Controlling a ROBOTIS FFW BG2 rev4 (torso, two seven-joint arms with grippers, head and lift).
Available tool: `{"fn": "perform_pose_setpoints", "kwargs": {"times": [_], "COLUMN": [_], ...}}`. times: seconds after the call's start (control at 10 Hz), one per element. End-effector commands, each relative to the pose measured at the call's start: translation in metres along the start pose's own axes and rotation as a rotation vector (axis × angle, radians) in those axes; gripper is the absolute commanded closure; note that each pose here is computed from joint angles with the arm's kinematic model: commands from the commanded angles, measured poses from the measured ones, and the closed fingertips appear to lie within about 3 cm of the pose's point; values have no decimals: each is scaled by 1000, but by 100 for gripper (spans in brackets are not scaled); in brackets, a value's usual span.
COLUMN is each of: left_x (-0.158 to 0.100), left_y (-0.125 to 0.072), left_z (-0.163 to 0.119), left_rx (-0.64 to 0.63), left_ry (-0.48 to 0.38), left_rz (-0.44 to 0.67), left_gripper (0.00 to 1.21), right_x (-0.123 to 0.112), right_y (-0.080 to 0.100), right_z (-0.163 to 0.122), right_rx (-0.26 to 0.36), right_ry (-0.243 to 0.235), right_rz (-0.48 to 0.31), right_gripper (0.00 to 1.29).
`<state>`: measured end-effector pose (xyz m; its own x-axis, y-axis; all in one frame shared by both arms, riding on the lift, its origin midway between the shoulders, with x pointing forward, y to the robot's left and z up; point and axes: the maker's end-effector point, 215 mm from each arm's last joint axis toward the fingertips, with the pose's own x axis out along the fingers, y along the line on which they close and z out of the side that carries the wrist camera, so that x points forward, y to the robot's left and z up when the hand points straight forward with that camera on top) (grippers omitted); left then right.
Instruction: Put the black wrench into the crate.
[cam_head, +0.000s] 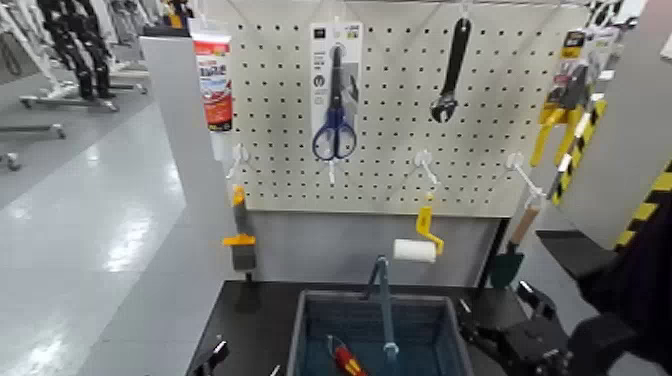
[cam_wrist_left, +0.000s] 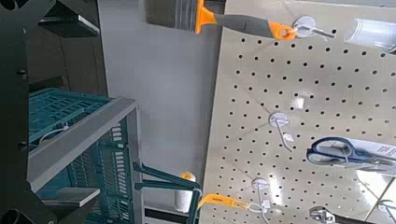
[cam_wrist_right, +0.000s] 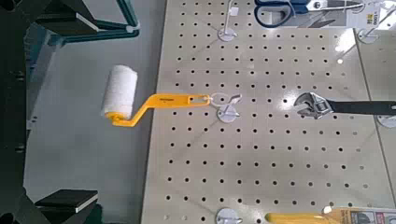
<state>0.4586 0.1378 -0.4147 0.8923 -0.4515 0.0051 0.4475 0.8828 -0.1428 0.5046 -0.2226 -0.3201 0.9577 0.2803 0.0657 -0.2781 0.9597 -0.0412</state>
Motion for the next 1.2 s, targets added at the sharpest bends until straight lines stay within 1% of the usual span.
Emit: {"fn": "perform_pose_setpoints", "kwargs": {"times": [0.1,0.2,0.3,0.5,0.6,0.8,1.0,1.2], "left_x": [3,4,5,7,7,9,10,12], "left_y": [-2,-3,-3,-3,-4,-4,-5,-6], "left_z": [0,0,2,2,1,3,4,5], "left_rx": [-1,-2,-1,-2,-7,-4,-3,-3], "left_ry": [-1,-1,-3,-4,-4,-7,-7,-8], "left_rz": [-7,-9,-13,-17,-17,-21,-30,-36], "left_gripper": [10,10,10,10,10,10,10,10], "right_x": [31,46,60,82,91,112,133,147], "right_y": [-13,-15,-14,-14,-18,-17,-12,-1], "right_z": [37,56,72,97,114,150,177,200], "right_rx": [-33,-47,-63,-74,-78,-89,-95,-102], "right_ry": [-44,-69,-82,-83,-104,-137,-158,-176], "right_rz": [20,34,59,106,117,158,211,268], "right_gripper": [7,7,7,8,8,8,8,8]}}
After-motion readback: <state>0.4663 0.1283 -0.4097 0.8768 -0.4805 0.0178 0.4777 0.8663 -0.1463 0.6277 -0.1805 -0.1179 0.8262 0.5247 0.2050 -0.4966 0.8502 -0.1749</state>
